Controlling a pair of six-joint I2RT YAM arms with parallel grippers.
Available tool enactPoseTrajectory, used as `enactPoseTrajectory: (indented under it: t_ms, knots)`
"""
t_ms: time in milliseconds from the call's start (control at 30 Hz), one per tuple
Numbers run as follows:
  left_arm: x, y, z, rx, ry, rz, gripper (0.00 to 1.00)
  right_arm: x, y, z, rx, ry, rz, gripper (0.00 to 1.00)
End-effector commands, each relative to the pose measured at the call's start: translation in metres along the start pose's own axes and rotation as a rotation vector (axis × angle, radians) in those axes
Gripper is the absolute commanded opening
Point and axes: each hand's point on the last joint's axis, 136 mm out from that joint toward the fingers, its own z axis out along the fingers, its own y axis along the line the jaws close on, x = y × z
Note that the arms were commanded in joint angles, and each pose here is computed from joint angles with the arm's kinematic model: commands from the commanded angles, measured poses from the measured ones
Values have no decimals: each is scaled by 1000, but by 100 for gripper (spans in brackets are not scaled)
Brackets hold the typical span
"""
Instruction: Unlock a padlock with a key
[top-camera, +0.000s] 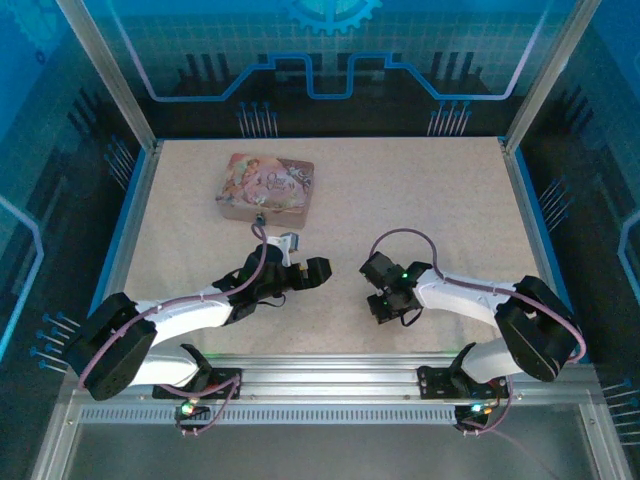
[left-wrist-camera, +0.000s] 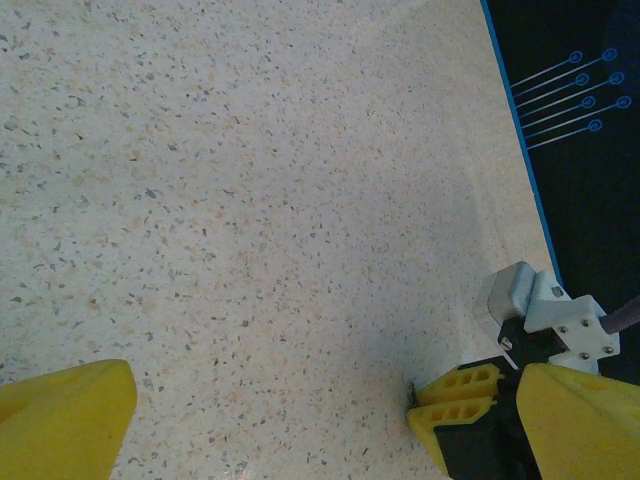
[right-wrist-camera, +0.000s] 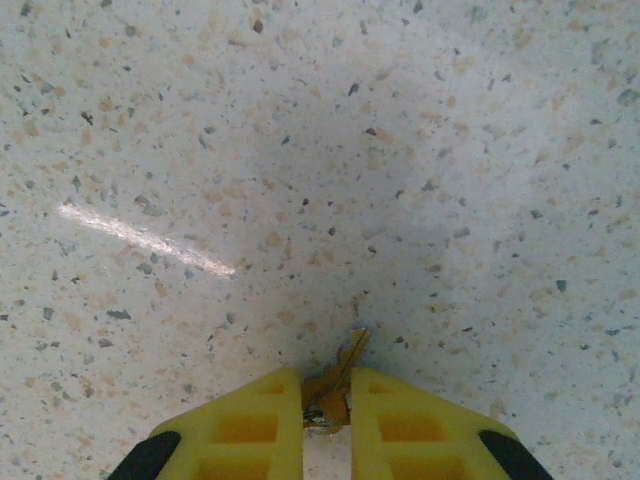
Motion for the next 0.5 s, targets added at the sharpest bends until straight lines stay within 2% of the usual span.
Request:
enactPoseTrajectory:
  t_ms: [0, 467]
  knots:
    - [-2, -2, -4, -1, -22, 23, 99, 11, -2, -2, 13, 29, -1, 11]
    - [-11, 1, -16, -16, -46, -34, 99, -10, 0, -22, 6, -75, -18, 4]
